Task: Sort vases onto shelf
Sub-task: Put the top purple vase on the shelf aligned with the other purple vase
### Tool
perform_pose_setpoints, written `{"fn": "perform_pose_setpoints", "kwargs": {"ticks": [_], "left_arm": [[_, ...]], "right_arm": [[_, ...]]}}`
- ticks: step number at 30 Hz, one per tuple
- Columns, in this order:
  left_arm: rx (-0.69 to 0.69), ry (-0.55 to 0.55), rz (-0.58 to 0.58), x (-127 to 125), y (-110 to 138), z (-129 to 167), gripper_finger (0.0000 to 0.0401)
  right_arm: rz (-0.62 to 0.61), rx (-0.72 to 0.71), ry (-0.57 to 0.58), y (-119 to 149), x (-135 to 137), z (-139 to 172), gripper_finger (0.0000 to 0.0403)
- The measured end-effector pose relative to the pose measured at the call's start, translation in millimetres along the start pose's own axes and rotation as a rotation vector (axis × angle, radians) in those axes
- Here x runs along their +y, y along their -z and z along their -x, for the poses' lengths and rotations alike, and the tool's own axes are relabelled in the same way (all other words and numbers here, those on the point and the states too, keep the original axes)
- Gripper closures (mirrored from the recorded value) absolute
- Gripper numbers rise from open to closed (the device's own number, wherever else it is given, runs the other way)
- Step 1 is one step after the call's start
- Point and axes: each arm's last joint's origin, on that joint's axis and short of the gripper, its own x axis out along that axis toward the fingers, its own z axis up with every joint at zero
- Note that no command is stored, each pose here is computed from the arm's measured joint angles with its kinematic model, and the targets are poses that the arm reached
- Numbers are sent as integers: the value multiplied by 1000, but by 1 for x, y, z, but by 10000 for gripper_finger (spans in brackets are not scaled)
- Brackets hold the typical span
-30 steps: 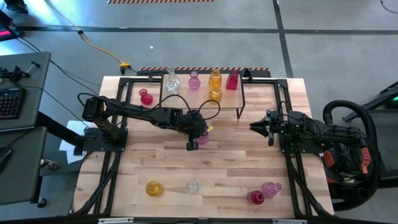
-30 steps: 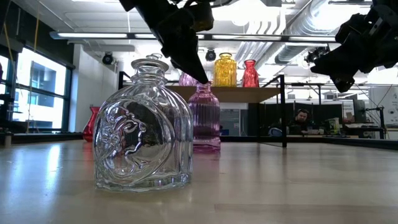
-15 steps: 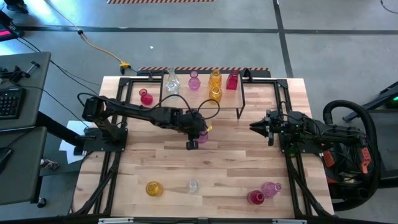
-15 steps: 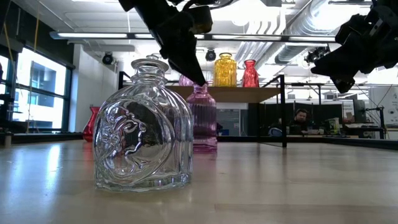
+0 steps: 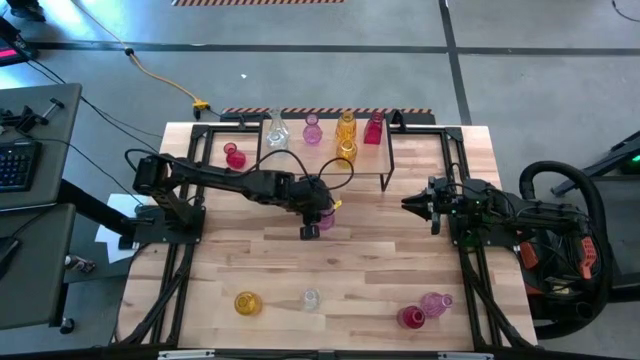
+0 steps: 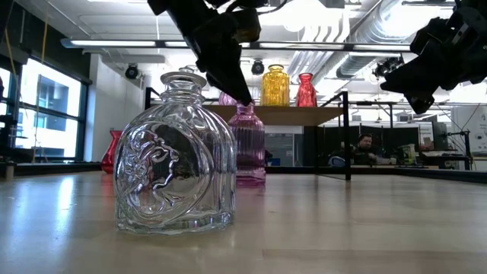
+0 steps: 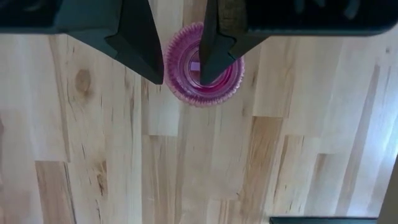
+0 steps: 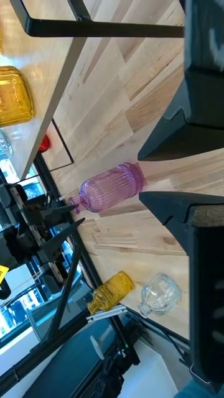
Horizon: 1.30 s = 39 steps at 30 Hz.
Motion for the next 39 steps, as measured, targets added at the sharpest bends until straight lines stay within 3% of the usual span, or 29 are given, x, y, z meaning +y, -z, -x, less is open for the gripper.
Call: {"fn": "perform_pose_setpoints", "kwargs": {"ticks": [13, 17, 25, 39], "left_arm": [[1, -3, -40, 0, 0, 0, 279], [2, -8, -57, 0, 0, 0, 303], [-3, -37, -57, 1, 0, 0, 389], [-16, -49, -63, 2, -1, 8, 397]], "right_arm": [[-1, 5, 1, 0, 0, 0, 334], [-1, 4, 2, 0, 0, 0, 334], [-1, 5, 2, 0, 0, 0, 334], [0, 5, 1, 0, 0, 0, 334]]}}
